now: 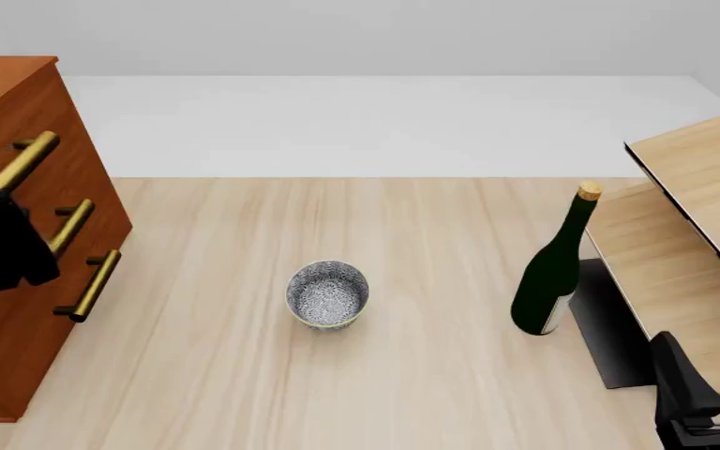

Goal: Close the bottom drawer of the cabinet and open the top drawer.

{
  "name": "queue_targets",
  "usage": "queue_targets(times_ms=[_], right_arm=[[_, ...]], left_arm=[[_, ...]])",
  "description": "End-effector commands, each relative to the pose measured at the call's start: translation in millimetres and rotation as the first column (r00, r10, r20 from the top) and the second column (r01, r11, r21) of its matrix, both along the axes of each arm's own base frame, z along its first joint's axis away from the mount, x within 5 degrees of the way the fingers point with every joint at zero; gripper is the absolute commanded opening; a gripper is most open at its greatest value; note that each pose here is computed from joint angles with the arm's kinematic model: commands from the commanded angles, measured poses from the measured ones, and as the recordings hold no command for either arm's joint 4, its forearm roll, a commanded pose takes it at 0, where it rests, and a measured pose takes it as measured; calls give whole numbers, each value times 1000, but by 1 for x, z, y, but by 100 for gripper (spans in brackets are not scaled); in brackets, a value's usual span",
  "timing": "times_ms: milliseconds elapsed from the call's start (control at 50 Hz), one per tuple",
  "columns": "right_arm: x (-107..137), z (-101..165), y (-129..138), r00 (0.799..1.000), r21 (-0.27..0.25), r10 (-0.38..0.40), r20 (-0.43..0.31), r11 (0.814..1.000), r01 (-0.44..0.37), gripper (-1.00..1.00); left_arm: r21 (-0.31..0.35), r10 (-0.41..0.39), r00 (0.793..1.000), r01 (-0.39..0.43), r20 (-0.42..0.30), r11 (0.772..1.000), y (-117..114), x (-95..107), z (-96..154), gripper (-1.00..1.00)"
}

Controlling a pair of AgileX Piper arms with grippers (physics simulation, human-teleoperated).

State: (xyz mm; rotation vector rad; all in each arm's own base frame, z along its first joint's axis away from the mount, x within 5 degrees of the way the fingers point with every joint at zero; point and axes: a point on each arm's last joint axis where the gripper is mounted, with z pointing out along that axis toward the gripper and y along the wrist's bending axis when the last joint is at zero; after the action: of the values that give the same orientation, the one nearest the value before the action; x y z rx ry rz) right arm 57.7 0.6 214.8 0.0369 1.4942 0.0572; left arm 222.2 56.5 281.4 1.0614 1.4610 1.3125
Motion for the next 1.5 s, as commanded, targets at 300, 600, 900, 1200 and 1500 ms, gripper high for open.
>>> queue_targets(times_ms=[300, 600, 900, 1200, 1500], right_arm=[[-1, 0, 0, 1000, 1, 3, 2, 1000, -3, 100], [-1, 0, 0, 1000, 0, 3, 3, 1000, -3, 100], [-1, 0, 0, 1000, 1, 5, 2, 1000, -5, 100], [-1, 0, 0, 1000, 5, 3, 2, 1000, -3, 100], [-1, 0, 0, 1000, 7, 2, 2, 1000, -2, 100]], left_arm=[[-6, 52, 999, -52, -17, 999, 12, 0, -10, 100], [-10, 86, 996, -86, -19, 996, 21, 2, -12, 100], [-10, 97, 995, -97, -8, 995, 24, 2, -9, -100], [0, 83, 997, -83, -6, 997, 22, 4, -7, -100], [19, 47, 999, -47, 7, 999, 13, 6, -3, -100]])
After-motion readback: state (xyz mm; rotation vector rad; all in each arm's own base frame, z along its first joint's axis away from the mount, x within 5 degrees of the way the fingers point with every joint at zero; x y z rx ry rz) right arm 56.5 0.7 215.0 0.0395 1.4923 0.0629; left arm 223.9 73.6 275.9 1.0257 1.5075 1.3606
